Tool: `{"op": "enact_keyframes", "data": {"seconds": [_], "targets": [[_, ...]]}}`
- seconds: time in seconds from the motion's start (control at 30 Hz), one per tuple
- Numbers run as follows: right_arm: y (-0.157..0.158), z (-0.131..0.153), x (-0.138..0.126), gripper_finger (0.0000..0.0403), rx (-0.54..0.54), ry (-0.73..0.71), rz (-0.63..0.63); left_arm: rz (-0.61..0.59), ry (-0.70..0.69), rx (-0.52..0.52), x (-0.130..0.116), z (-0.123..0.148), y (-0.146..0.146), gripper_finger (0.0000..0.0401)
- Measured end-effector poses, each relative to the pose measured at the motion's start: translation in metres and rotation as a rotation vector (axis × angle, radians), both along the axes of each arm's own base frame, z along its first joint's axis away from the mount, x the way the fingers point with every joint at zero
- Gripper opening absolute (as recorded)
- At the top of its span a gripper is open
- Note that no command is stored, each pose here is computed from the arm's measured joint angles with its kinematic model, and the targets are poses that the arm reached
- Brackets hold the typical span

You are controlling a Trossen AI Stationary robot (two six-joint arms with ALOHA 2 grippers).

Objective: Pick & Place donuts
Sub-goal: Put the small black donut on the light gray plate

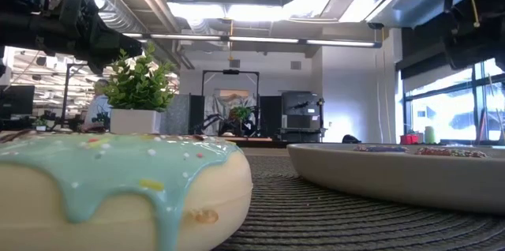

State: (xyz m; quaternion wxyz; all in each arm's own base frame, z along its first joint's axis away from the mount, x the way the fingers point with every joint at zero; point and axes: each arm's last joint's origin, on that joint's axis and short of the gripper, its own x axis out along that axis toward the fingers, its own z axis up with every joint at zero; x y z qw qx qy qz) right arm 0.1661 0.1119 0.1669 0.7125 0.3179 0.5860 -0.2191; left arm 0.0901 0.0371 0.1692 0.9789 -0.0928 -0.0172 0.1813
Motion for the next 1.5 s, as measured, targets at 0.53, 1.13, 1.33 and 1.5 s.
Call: {"op": "enact_keyframes", "data": {"seconds": [0.53, 1.13, 1.33, 1.5], "targets": [[0.007, -0.014, 0.004, 0.0168, -0.004, 0.054, -0.009, 0.000, 0.000, 0.000, 0.000, 0.000, 0.000, 0.0111], [0.005, -0.015, 0.001, 0.0036, -0.032, 0.080, -0.008, 0.000, 0.000, 0.000, 0.000, 0.000, 0.000, 0.0112], [0.005, -0.015, 0.001, 0.0006, -0.032, 0.080, -0.008, 0.000, 0.000, 0.000, 0.000, 0.000, 0.000, 0.0112], [0.006, -0.011, 0.002, 0.0010, -0.036, 0.089, 0.015, 0.000, 0.000, 0.000, 0.000, 0.000, 0.000, 0.0112]]}}
